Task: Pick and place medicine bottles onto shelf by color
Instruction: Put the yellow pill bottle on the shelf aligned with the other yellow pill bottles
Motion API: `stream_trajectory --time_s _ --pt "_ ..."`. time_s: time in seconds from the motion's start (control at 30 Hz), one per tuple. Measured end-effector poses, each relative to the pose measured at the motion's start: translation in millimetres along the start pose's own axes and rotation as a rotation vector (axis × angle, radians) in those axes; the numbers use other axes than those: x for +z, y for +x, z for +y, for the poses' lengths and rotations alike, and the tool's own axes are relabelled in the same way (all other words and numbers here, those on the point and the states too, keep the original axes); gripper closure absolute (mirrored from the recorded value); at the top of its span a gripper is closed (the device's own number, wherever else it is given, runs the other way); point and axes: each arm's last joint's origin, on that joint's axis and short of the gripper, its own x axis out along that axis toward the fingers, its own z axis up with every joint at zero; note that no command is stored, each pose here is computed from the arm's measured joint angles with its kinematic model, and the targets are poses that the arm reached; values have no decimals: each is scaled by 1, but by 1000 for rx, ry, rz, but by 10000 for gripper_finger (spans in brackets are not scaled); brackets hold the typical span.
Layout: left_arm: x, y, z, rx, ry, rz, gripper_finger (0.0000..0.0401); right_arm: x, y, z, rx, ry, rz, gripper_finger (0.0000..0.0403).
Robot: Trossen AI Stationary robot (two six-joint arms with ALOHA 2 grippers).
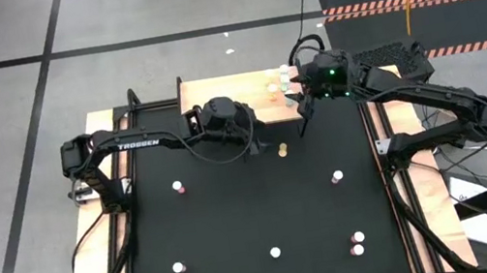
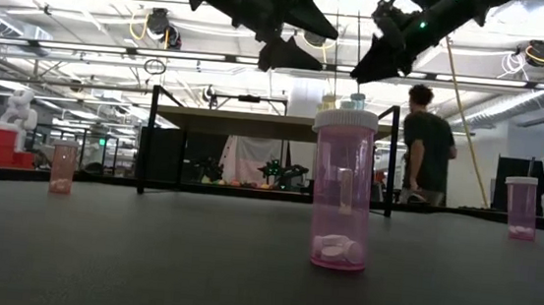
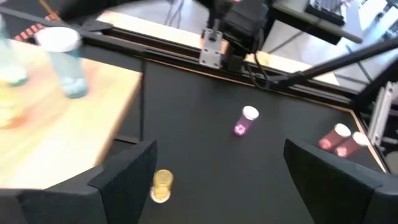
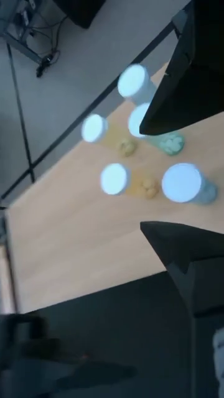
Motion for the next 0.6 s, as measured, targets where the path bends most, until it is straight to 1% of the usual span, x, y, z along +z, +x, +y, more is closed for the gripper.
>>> stream_trajectory --time_s 0.17,0.23,0.33,0.4,0.47,0.6 --pt "-5 6 -17 -33 66 21 50 8 -28 4 8 55 -92 167" --pt "-13 16 -23 -36 99 43 50 10 -41 8 21 75 -128 167" --pt "-31 38 -31 -48 126 97 50 13 -59 14 53 118 -183 167" --pt "-44 53 -34 -22 136 119 50 14 -69 20 81 127 -202 167" --pt "-56 67 -34 29 154 131 50 13 -76 26 98 129 -205 167" --pt "-67 84 -30 92 172 110 50 8 -83 36 83 114 -170 167"
